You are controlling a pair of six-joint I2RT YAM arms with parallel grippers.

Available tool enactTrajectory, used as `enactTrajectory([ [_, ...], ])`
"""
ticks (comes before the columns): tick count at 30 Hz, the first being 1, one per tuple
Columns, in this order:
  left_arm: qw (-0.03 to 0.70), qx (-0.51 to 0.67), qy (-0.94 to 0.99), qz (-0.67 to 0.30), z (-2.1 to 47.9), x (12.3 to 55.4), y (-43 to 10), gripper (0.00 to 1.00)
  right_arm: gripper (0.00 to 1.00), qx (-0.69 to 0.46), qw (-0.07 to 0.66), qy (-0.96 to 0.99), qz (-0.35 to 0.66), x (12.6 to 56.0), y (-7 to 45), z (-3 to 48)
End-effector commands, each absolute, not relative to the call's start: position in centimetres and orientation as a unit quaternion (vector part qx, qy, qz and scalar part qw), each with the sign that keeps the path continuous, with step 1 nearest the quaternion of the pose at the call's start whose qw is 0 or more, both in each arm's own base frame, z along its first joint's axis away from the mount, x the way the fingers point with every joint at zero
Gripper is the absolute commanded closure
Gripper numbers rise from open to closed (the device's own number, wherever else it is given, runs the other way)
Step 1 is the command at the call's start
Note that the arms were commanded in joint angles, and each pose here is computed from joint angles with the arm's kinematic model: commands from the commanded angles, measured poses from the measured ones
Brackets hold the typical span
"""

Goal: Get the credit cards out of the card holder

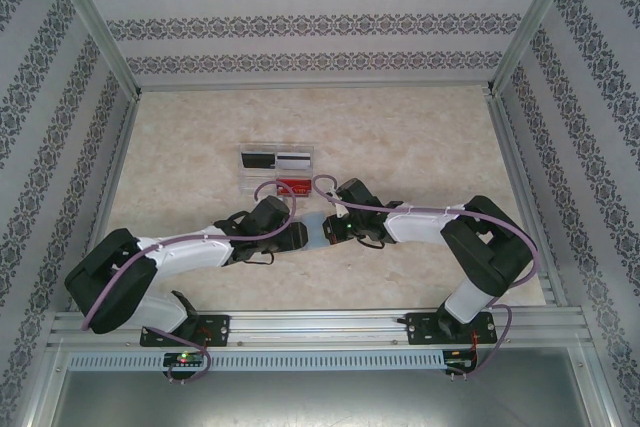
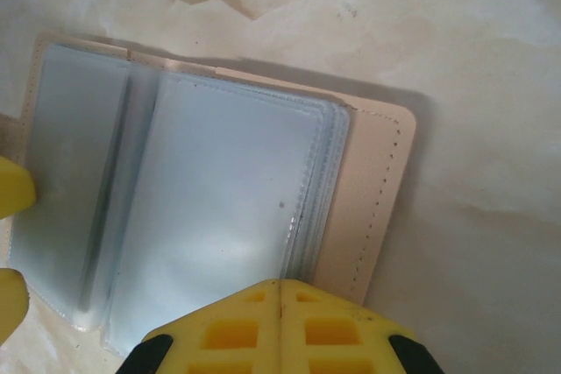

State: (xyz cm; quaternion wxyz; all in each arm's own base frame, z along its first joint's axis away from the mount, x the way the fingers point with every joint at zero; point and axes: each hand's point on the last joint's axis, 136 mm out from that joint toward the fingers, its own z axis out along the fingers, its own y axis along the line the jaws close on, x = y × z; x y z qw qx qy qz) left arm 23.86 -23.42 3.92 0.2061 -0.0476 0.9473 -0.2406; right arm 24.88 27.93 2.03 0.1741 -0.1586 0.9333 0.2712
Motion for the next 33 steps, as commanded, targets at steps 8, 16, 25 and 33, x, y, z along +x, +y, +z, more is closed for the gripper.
enactTrajectory([
  [8,0.218,-0.037,0.948,-0.229,4.5,23.8,-23.2,0.38,1.00,-0.151,0.152,0.941,0.261,24.5,27.4,0.9],
  [16,0.227,-0.054,0.955,-0.184,4.4,23.1,-20.6,0.36,1.00,-0.151,0.151,0.941,0.263,24.4,27.5,0.9],
  [25,0.207,-0.052,0.959,-0.188,3.0,23.2,-21.5,0.36,1.00,-0.152,0.151,0.941,0.262,24.4,27.5,0.9],
  [33,0.199,-0.046,0.958,-0.199,2.7,23.3,-22.2,0.37,1.00,-0.152,0.149,0.941,0.263,24.4,27.5,0.9],
])
